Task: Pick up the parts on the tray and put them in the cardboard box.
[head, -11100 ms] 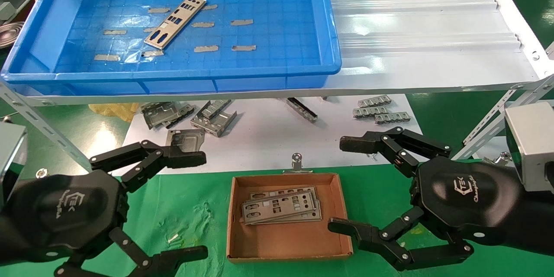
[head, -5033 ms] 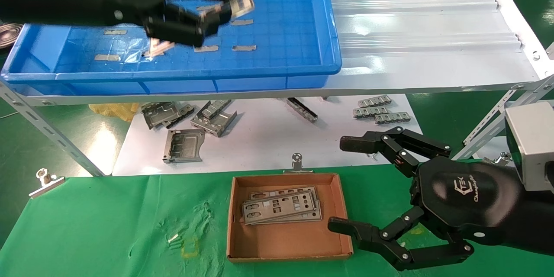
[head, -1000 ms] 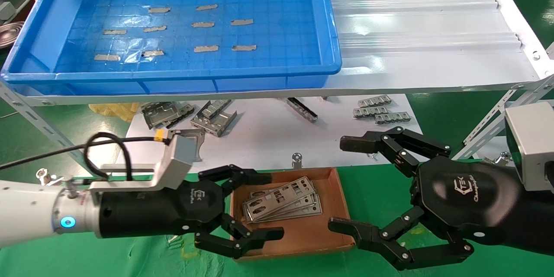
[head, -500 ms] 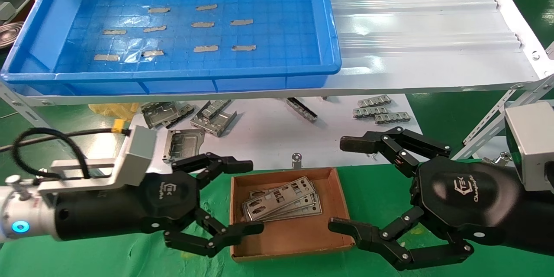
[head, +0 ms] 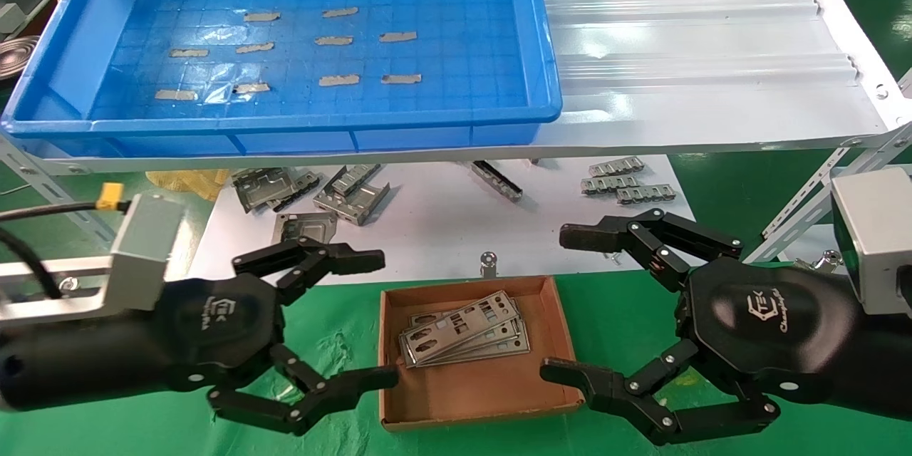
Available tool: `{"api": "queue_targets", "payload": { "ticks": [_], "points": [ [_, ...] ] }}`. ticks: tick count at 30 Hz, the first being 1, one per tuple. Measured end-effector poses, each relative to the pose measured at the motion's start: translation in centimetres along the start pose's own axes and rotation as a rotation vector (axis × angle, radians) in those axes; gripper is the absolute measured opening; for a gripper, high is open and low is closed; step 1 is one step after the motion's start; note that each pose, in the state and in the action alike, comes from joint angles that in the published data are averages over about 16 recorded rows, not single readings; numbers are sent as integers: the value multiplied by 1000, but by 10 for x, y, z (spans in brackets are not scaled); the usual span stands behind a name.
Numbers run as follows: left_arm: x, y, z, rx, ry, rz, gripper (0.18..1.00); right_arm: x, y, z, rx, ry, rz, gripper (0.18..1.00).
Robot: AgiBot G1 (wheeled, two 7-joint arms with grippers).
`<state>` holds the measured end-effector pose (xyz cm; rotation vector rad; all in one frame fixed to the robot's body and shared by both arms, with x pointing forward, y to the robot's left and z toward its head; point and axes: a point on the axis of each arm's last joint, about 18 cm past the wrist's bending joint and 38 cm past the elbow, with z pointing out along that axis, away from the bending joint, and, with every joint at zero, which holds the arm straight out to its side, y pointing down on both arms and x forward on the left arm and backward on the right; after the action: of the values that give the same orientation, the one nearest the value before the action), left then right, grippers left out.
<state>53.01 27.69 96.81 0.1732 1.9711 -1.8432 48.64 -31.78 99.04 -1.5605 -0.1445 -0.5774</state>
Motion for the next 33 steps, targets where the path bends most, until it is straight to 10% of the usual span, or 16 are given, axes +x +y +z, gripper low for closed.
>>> {"api": "queue_targets", "payload": {
  "ticks": [33],
  "points": [
    [38,-43,-37,14,15,102,1001,0,0,0,0,1,0,1000]
  ]
}}
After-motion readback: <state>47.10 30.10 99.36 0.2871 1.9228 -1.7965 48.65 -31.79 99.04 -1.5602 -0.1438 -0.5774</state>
